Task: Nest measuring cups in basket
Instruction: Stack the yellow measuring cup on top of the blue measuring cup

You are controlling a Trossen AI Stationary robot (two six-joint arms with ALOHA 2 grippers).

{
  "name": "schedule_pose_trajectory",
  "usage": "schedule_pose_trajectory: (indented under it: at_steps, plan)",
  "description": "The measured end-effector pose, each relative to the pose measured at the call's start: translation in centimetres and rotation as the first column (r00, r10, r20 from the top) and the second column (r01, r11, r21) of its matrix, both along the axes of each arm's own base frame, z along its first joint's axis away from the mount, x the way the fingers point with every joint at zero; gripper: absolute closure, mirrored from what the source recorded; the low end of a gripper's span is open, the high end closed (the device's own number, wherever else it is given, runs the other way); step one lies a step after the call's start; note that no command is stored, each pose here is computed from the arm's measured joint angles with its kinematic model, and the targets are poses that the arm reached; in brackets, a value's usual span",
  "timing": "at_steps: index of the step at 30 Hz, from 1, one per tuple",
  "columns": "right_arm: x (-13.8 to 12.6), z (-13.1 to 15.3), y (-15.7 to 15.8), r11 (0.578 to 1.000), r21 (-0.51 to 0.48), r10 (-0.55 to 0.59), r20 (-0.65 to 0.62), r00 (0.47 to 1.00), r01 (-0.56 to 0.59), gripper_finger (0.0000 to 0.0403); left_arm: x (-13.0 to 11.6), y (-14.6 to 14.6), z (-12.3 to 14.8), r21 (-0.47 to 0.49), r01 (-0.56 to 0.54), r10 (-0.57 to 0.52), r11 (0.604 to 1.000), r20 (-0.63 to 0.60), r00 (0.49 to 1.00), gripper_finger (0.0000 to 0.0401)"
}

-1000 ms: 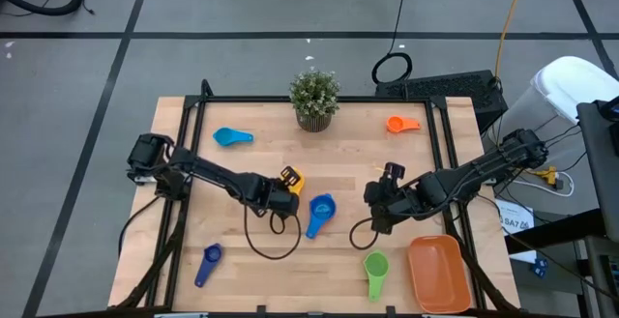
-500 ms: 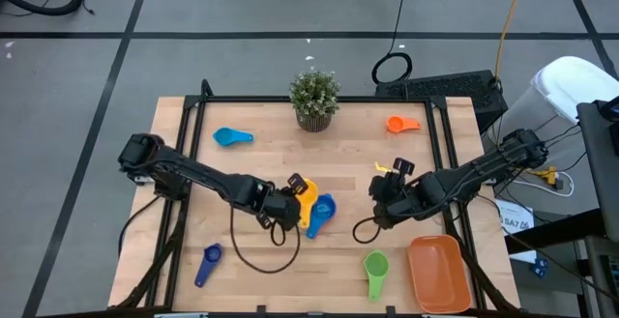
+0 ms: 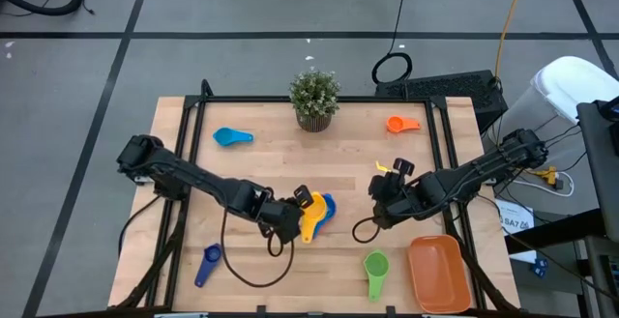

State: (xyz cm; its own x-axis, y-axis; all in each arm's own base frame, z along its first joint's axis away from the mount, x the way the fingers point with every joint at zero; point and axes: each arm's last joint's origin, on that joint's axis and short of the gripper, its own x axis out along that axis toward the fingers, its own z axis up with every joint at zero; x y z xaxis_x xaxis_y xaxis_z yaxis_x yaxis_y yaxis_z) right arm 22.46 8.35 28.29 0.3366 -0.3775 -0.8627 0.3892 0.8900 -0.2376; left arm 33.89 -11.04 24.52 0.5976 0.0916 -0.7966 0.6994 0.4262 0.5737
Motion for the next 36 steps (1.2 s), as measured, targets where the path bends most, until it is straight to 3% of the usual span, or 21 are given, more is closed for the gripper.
schedule_pose_trajectory:
  at_steps: [9,15,27,36]
  plan:
    - [0.3,0.1,0.1,1.0,0.008,0.004,0.035,0.999,-0.005,0.0257,1.1,1.5,-0.4,0.007,0.027,-0.027,1.0,0.018,0.999,0.0395]
    - [0.4,0.1,0.1,1.0,-0.011,0.003,0.044,0.999,-0.003,0.0257,2.2,1.4,-2.7,0.033,0.075,-0.074,0.997,-0.038,0.997,0.0395]
    - [0.4,0.1,0.1,1.0,-0.007,0.005,0.046,0.999,-0.005,0.0257,2.8,2.5,-4.4,0.071,0.049,-0.042,0.996,-0.097,0.994,0.0388]
    - [0.4,0.1,0.1,1.0,-0.005,0.004,0.046,0.999,-0.004,0.0257,2.8,2.4,-4.4,0.067,0.044,-0.037,0.997,-0.097,0.995,0.0325]
